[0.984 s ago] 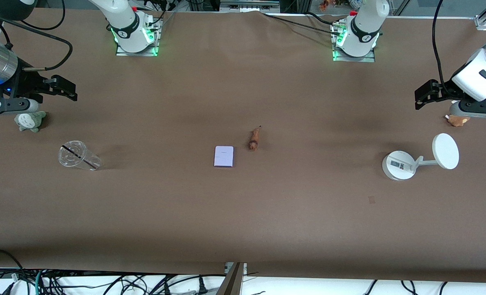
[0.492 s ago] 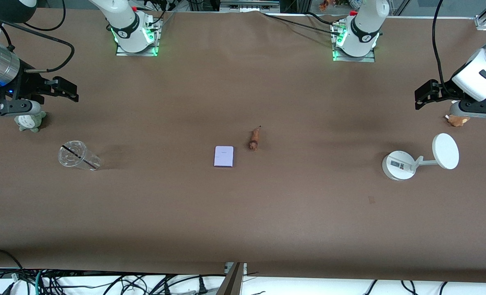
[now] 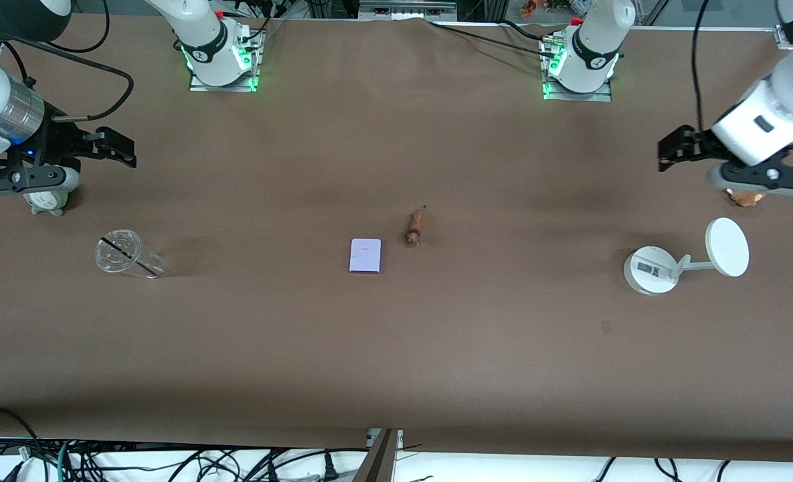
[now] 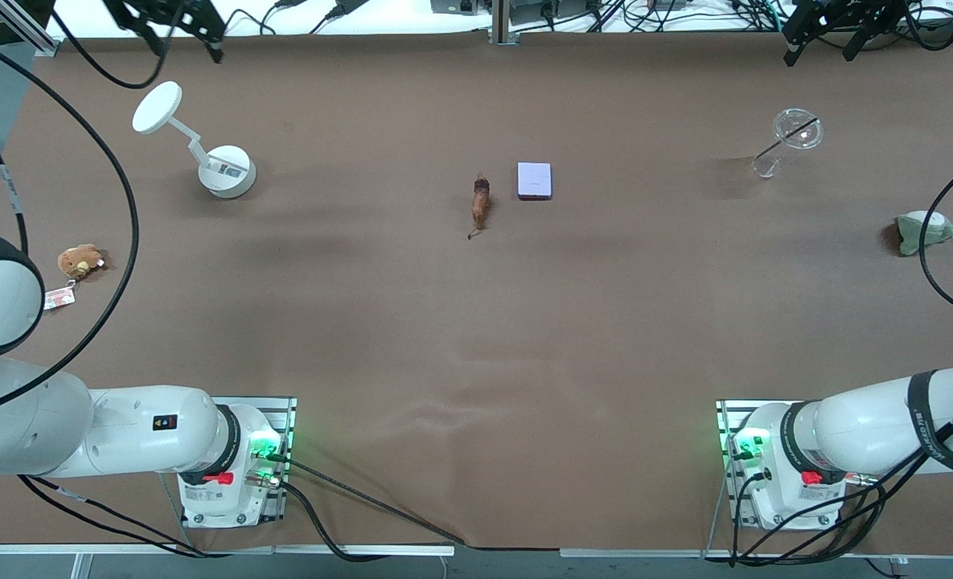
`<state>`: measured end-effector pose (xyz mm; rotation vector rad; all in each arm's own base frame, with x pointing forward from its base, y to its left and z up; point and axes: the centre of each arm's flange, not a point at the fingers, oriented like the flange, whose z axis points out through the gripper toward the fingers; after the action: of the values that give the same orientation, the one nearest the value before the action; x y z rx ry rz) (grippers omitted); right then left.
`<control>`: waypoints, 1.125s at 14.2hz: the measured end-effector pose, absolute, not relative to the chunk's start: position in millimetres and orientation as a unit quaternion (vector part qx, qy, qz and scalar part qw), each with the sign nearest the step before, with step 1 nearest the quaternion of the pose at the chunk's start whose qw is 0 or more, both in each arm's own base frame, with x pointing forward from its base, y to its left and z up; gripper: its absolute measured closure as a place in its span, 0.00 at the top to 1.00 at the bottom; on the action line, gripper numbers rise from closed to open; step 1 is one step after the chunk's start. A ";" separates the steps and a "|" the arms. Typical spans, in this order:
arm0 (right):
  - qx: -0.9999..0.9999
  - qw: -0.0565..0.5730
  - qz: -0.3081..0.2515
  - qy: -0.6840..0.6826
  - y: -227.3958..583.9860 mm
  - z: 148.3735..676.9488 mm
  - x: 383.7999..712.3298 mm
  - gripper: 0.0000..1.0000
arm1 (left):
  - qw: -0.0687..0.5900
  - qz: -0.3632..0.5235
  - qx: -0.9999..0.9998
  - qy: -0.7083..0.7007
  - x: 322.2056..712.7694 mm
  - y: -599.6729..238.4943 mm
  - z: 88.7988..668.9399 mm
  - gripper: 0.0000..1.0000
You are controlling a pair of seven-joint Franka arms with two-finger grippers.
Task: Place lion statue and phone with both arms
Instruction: 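Reach the left gripper down to the brown lion statue and grasp it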
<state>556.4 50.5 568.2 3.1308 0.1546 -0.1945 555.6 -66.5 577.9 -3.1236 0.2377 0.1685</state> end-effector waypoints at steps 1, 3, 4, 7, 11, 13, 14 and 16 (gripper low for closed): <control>0.997 0.000 -0.062 0.049 50.5 567.9 556.5 1.00 | -0.007 0.064 -0.994 0.087 558.1 -81.0 567.0 1.00; 0.997 0.001 -0.062 0.049 50.7 567.7 556.6 1.00 | -0.013 0.087 -0.989 0.115 563.3 -119.1 538.7 1.00; 0.997 0.001 -0.062 0.049 50.7 567.5 556.7 1.00 | -0.017 0.091 -0.988 0.123 567.1 -140.6 523.4 1.00; 0.997 0.001 -0.063 0.049 50.8 567.2 556.8 1.00 | -0.035 0.071 -0.990 0.113 581.3 -204.3 480.2 1.00; 0.997 0.001 -0.063 0.049 50.8 566.9 557.0 1.00 | -0.068 0.030 -0.992 0.101 597.0 -270.9 421.9 1.00; 0.997 0.001 -0.063 0.049 50.8 566.8 557.1 1.00 | -0.086 0.009 -0.991 0.103 600.6 -295.1 388.3 1.00; 0.997 0.001 -0.063 0.049 50.8 566.8 557.2 1.00 | -0.093 0.003 -0.990 0.102 597.8 -307.5 369.4 1.00; 0.997 0.001 -0.063 0.049 50.8 566.7 557.2 1.00 | -0.100 0.007 -0.991 0.088 585.1 -330.0 334.7 1.00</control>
<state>557.2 50.8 566.7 3.1304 0.1552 -0.1982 585.1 -330.0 334.7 -3.3279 0.2970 0.0232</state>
